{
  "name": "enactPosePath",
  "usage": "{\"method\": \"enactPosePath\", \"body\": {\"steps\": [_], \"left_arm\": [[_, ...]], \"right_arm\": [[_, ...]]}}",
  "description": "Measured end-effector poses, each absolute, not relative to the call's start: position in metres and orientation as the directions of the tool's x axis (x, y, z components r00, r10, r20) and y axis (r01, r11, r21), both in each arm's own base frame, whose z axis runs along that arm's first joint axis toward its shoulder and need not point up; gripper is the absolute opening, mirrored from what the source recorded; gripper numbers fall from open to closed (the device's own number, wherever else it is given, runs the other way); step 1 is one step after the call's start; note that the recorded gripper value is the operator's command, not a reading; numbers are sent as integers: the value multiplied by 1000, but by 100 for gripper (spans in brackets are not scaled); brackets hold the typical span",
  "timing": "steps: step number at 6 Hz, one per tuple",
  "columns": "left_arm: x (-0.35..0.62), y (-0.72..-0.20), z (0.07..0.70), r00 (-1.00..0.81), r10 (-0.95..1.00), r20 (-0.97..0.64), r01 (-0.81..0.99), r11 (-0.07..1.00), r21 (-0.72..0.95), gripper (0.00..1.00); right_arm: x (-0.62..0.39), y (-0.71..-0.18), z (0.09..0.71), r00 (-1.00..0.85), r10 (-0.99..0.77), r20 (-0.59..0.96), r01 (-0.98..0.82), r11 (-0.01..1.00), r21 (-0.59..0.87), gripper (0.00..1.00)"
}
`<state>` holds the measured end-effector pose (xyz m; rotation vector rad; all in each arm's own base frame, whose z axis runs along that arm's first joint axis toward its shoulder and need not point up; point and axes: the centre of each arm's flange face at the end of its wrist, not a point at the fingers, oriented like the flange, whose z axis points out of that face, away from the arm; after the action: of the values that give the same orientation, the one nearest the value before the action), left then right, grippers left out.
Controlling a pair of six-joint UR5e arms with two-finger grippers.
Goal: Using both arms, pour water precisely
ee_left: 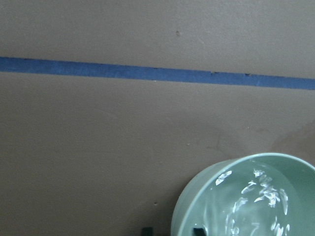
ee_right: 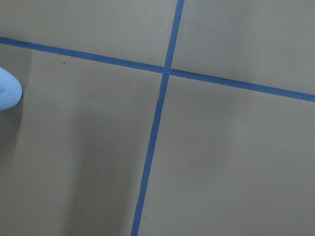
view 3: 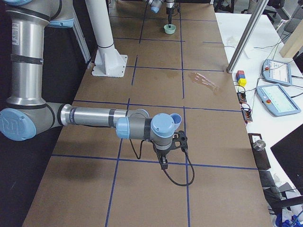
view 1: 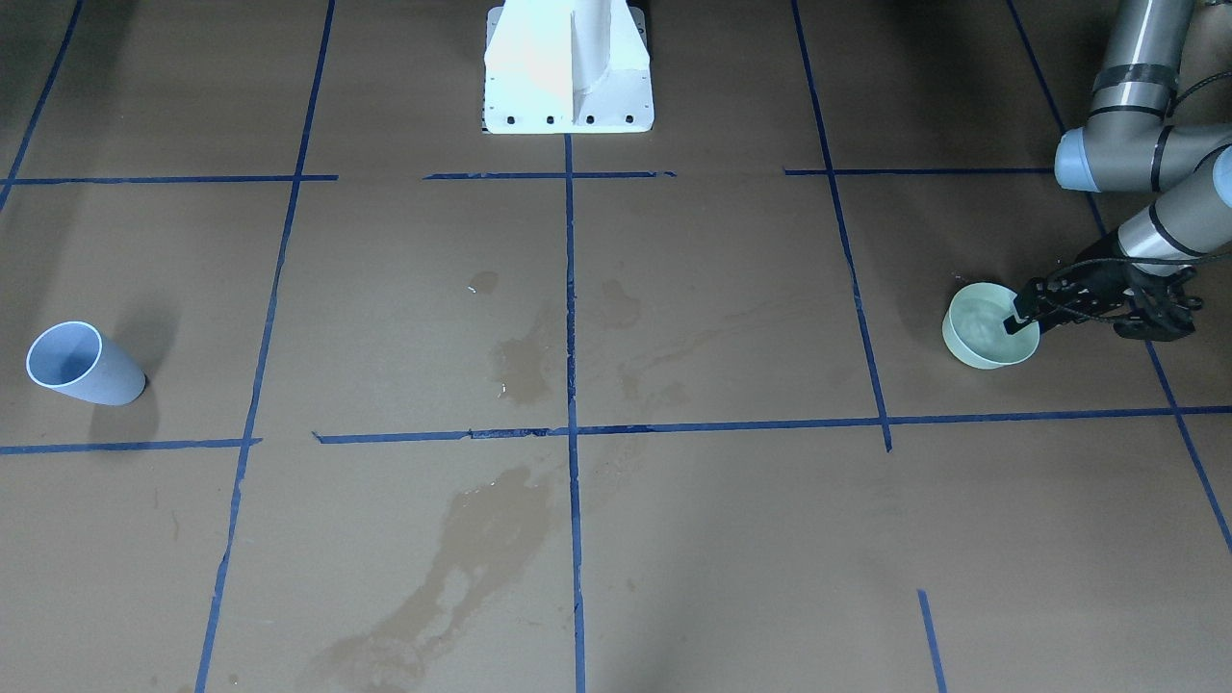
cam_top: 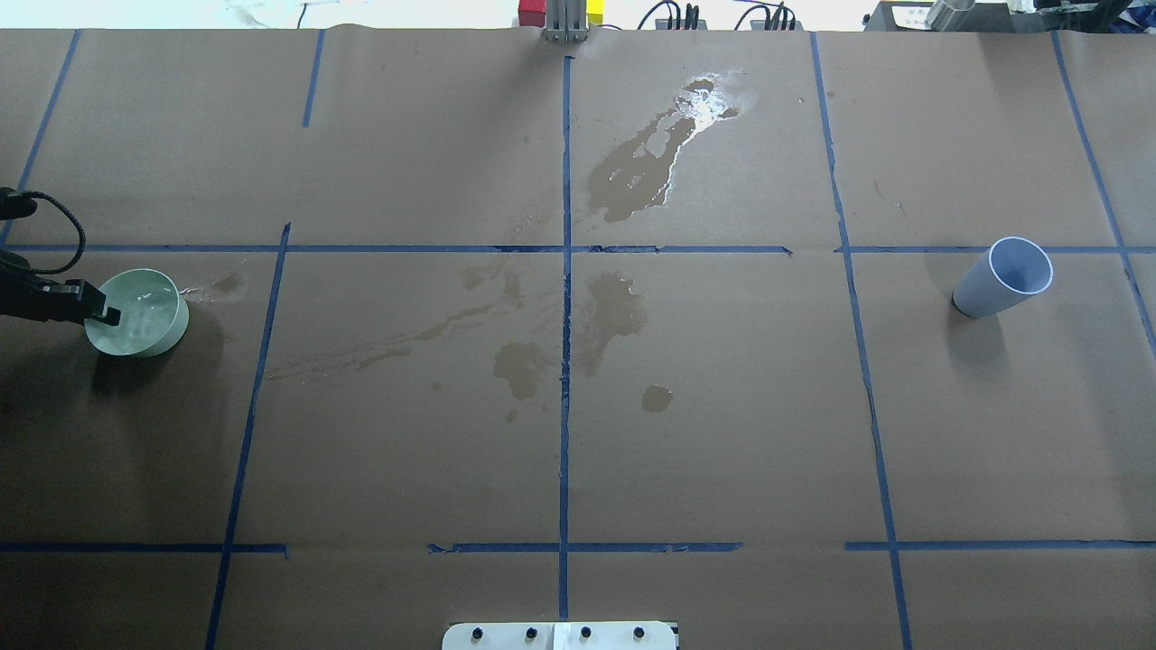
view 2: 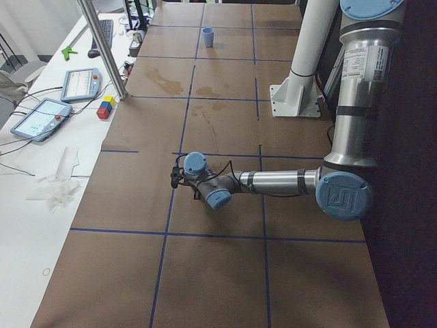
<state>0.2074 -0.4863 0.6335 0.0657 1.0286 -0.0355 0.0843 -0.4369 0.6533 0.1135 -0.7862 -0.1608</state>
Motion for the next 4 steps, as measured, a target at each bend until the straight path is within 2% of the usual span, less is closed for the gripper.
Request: {"method": "enactPosePath", "body": {"steps": [2, 4], "left_arm": [[199, -490, 629, 508, 15, -861, 62, 997, 54, 100], [149, -508, 634, 549, 90, -831, 45, 990, 137, 100]], "right_arm": [[84, -437, 652, 693, -186, 696, 100, 982, 162, 100], [84, -437, 652, 694, -188, 695, 101, 981, 165, 100]]}}
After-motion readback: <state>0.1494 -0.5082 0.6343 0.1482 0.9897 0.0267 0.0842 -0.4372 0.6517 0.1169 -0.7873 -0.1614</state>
